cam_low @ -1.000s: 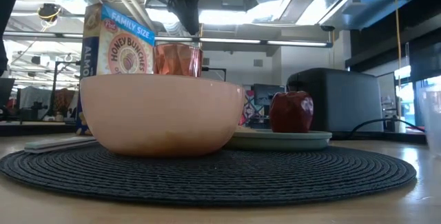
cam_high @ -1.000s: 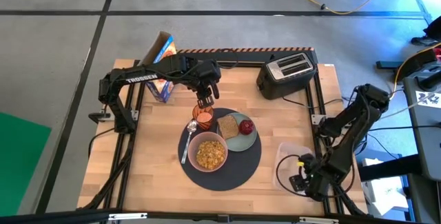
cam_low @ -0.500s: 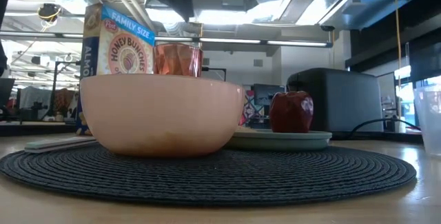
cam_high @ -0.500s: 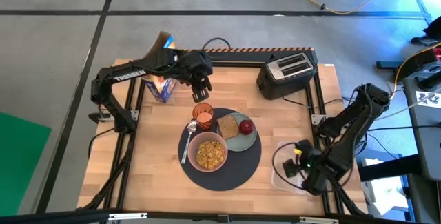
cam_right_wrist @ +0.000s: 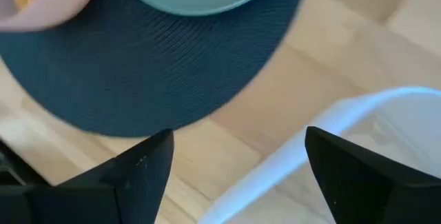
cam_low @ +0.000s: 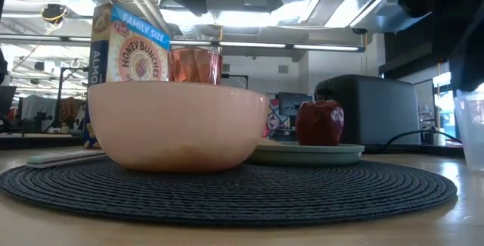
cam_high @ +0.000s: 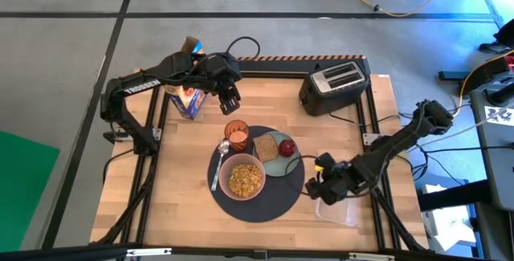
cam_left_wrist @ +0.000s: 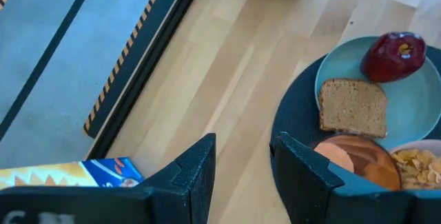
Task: Arrange a breakfast setting
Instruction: Adjust the transparent bin
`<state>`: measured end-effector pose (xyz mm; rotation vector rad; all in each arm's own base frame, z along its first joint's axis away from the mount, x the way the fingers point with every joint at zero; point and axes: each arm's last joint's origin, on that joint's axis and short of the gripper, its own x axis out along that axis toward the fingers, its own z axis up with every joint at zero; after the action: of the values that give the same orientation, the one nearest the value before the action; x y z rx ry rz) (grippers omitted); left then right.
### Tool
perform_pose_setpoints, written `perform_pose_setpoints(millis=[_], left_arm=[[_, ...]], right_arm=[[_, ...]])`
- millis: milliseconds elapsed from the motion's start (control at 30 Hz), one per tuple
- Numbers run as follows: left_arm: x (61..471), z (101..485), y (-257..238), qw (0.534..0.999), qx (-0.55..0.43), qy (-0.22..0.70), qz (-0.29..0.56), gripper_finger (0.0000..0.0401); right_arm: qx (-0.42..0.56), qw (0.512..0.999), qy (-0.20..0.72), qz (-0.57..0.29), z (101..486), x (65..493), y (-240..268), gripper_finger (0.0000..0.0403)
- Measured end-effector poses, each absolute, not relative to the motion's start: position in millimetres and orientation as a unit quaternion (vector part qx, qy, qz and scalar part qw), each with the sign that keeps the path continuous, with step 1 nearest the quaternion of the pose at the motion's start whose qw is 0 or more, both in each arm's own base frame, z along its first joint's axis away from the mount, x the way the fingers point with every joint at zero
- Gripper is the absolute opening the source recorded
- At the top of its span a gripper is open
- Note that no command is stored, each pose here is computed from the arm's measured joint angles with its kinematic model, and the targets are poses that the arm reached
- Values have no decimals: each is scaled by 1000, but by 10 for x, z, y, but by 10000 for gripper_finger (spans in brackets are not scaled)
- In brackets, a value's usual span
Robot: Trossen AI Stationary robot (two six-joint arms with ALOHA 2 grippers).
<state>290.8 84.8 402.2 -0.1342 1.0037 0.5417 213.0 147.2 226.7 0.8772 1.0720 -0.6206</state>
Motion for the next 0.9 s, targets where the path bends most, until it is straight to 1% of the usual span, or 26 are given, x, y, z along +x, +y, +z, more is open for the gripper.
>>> perform_pose_setpoints(millis=[100, 233, 367, 567, 667, 833, 900], left_arm=[[2892, 4012, 844, 835, -64, 483, 257, 137], [2867, 3998, 837, 827, -66, 496, 257, 137], [2851, 3990, 835, 821, -64, 504, 260, 137], [2845, 3988, 835, 819, -62, 506, 263, 137], [2845, 3988, 836, 819, -62, 505, 264, 137], [2846, 3989, 836, 819, -61, 505, 264, 137], [2847, 3990, 837, 820, -61, 504, 265, 137]], right_arm=[[387, 726, 506, -258, 2212, 2207, 1480, 318], [378, 709, 536, -258, 2162, 2202, 1483, 318], [369, 679, 579, -260, 2140, 2134, 1484, 318], [367, 680, 595, -222, 2166, 2057, 1608, 318], [362, 665, 622, -202, 2162, 1982, 1696, 318], [351, 638, 656, -200, 2165, 1819, 1817, 318], [349, 637, 660, -194, 2172, 1768, 1863, 318]])
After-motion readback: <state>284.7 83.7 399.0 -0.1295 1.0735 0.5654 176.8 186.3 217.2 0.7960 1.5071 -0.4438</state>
